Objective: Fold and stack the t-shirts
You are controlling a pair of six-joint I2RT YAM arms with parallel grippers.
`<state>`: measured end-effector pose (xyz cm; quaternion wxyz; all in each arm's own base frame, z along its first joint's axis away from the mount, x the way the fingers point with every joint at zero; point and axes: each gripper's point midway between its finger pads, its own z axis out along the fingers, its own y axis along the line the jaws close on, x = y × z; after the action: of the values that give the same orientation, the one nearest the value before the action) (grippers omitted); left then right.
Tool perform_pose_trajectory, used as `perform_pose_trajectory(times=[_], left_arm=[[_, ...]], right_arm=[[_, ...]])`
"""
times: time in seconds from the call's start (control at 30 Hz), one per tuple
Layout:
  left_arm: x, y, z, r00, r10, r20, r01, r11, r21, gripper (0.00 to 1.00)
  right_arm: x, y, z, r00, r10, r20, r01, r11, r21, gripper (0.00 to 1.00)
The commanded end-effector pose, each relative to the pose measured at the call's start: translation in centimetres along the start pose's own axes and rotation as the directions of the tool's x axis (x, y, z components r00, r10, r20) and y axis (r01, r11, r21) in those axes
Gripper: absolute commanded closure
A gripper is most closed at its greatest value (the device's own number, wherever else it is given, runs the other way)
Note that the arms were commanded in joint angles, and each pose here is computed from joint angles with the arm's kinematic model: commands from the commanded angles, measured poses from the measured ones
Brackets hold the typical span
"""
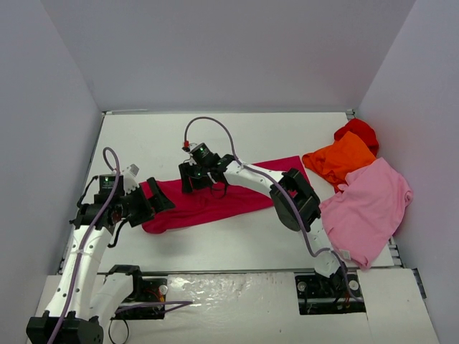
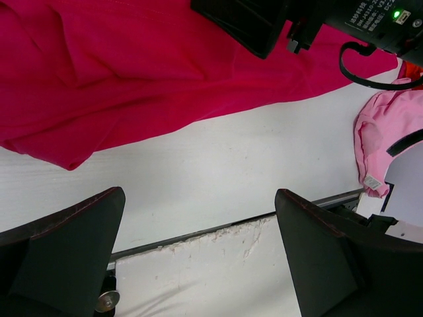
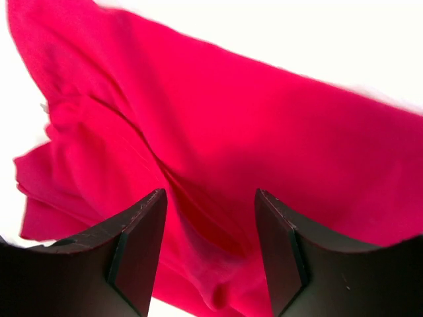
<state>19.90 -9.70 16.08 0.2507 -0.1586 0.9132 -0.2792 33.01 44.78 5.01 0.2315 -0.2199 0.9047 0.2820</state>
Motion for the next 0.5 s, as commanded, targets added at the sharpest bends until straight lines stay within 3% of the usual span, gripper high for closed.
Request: perform_pose_trajectory(times=[0.0,0.2,0.33,0.4,0.47], left_arm=[[-1.4,-0.9,-0.5,0.998,0.048,0.039,-0.048,0.999,0.014,0.03],[-1.5,-0.7,-0.3,0.998,0.047,0.041,-0.048,0.999,0.01,0.03],[-1.6,-0.7,0.0,0.998,0.039,0.041,-0.04,0.999,0.014,0.03],[-1.7,-0.9,0.1,0.998,0.038,0.044,-0.039,0.999,0.023,0.03],[-1.7,-0.8,0.2,0.998,0.037,0.044,-0.038,0.999,0.022,0.03]], right_arm=[[-2.9,1.9,-4.7,0.994,-0.041,0.102,0.043,0.999,-0.022,0.48],[0.0,1.7,-5.3,0.998,-0.036,0.044,0.038,0.999,-0.03,0.49],[0.2,1.3,-5.3,0.998,-0.039,0.048,0.04,0.999,-0.009,0.74],[-0.5,1.6,-5.5,0.997,-0.042,0.064,0.043,0.999,-0.009,0.96],[-0.9,1.9,-5.6,0.996,-0.046,0.075,0.048,0.999,-0.014,0.99]])
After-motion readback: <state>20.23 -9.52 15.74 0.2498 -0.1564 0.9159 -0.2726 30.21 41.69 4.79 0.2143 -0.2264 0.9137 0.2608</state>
